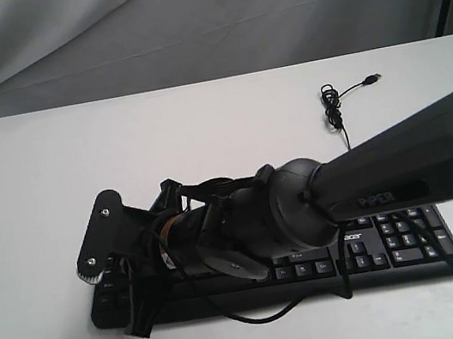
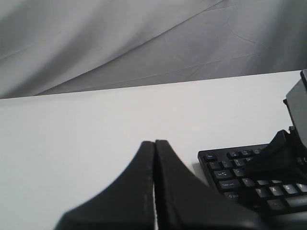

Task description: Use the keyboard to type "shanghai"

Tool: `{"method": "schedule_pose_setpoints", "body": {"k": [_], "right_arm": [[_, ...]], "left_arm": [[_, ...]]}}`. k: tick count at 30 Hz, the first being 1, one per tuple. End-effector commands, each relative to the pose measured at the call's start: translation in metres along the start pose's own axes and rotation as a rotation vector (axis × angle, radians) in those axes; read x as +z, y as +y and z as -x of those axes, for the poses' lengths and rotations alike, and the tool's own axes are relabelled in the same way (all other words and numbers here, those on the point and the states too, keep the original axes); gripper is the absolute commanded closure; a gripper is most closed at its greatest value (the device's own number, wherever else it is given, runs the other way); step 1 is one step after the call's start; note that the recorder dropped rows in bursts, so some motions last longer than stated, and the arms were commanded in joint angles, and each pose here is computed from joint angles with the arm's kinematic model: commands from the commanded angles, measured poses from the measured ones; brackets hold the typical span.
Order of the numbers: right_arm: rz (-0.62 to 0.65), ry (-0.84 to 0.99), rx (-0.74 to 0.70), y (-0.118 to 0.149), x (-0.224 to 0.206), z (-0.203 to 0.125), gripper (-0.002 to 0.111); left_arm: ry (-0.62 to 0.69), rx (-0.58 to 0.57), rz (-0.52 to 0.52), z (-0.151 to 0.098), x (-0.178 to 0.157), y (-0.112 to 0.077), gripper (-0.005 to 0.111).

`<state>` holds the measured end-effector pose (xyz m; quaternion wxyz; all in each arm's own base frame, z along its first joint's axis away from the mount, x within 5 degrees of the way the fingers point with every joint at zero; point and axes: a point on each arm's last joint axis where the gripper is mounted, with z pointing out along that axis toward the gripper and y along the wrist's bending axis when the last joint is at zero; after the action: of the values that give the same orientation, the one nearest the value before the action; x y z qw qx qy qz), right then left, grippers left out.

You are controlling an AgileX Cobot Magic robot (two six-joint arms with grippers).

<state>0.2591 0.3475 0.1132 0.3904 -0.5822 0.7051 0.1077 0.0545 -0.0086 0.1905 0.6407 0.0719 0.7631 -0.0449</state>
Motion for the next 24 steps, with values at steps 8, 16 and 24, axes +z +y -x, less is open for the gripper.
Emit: {"method": "schedule_pose_setpoints", "body": {"k": [8, 16, 24], "right_arm": [[-0.006, -0.042, -0.018, -0.0002, 0.0005, 0.0055, 0.108], [-0.001, -0.030, -0.015, 0.0009, 0.0068, -0.0011, 0.108], [-0.006, -0.038, -0.010, -0.0014, 0.0072, -0.0018, 0.108]], "left_arm": [[-0.004, 0.002, -0.002, -0.0008, 0.0001, -0.0001, 0.107], [-0.004, 0.002, -0.002, -0.0008, 0.0001, -0.0001, 0.107], [-0.004, 0.002, -0.002, -0.0008, 0.0001, -0.0001, 0.107]]}}
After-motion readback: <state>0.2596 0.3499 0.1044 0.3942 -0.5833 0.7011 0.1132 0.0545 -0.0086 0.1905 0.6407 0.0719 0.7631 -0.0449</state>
